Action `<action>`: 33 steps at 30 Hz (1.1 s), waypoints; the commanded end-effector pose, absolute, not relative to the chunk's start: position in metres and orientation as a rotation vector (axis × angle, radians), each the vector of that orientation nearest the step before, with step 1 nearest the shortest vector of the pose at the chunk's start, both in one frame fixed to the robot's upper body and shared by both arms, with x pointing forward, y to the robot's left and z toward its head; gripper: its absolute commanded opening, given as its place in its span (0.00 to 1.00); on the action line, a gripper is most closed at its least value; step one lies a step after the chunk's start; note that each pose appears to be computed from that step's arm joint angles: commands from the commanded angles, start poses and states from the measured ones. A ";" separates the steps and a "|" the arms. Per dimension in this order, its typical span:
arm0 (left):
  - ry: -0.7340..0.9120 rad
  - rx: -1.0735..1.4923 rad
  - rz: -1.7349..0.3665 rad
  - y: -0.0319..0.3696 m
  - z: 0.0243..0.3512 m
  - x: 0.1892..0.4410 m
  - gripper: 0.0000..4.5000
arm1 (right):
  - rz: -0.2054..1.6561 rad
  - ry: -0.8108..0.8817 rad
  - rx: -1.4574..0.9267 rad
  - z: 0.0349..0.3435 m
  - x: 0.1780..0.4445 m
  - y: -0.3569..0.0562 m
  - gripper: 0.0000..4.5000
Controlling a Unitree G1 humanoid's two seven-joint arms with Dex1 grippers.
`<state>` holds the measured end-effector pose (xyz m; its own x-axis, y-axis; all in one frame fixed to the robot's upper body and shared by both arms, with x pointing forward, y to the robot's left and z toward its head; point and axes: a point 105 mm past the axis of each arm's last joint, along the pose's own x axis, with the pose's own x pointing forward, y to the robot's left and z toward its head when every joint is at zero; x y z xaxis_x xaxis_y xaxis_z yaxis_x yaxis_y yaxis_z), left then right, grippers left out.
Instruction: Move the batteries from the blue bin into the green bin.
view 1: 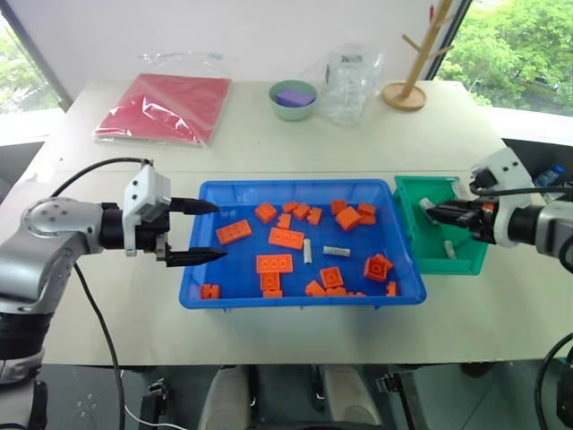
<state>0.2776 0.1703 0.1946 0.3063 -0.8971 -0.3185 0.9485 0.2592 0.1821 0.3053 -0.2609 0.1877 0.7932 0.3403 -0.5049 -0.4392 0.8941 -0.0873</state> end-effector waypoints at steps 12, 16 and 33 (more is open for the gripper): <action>0.126 0.395 -1.253 0.166 0.204 0.277 1.00 | 0.895 0.274 -0.235 0.228 0.322 -0.119 0.80; 0.120 0.398 -1.250 0.164 0.207 0.276 1.00 | 0.945 0.352 -0.288 0.190 0.320 -0.096 0.80; 0.129 0.405 -1.236 0.166 0.211 0.272 1.00 | 0.955 0.552 -0.325 0.109 0.311 -0.075 0.80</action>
